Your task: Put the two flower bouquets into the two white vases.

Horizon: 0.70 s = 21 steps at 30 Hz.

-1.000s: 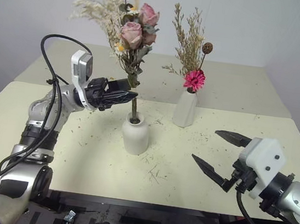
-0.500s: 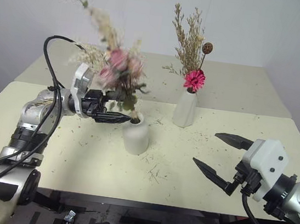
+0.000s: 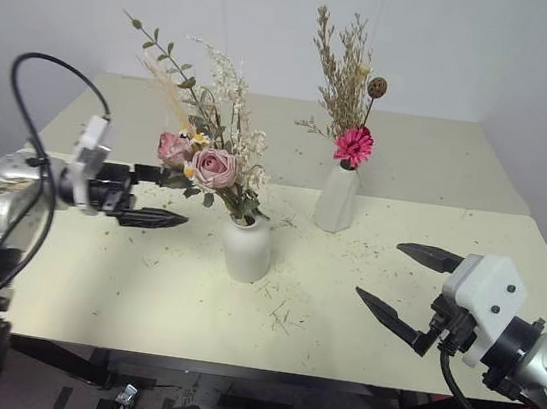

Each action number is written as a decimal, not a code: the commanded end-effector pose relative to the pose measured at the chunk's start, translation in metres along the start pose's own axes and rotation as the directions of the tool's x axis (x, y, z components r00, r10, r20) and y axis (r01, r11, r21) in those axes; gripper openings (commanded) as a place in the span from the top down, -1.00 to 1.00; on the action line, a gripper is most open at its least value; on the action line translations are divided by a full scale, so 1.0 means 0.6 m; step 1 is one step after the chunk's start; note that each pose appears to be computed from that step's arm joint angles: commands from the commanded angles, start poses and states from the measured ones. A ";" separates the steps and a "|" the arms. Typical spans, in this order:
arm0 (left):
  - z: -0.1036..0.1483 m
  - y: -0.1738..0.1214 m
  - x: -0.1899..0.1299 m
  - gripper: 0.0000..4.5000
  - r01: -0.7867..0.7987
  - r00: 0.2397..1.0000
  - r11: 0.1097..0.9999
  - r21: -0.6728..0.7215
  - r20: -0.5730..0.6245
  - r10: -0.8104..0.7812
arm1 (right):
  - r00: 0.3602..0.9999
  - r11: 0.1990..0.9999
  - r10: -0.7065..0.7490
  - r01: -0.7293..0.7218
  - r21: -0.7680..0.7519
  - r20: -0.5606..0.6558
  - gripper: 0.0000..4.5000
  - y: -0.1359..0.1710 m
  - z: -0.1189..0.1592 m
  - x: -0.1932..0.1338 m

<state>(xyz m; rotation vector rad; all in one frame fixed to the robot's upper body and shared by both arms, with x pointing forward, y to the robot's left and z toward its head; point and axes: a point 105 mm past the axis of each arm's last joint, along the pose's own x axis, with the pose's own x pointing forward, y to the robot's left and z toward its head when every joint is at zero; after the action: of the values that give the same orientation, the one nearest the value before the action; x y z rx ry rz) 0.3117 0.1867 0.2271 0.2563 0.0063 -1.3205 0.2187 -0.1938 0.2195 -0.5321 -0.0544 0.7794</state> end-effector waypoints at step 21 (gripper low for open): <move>0.053 -0.008 -0.120 -0.99 -0.304 0.946 0.934 0.189 -0.057 0.319 | 0.998 0.996 -0.068 0.067 -0.055 -0.016 -1.00 -0.076 -0.006 -0.061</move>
<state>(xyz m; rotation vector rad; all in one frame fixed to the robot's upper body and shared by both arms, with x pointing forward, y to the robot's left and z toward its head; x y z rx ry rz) 0.2872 0.2416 0.2549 0.4071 -0.0305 -1.0354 0.2215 -0.2489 0.2396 -0.5595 -0.0540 0.7137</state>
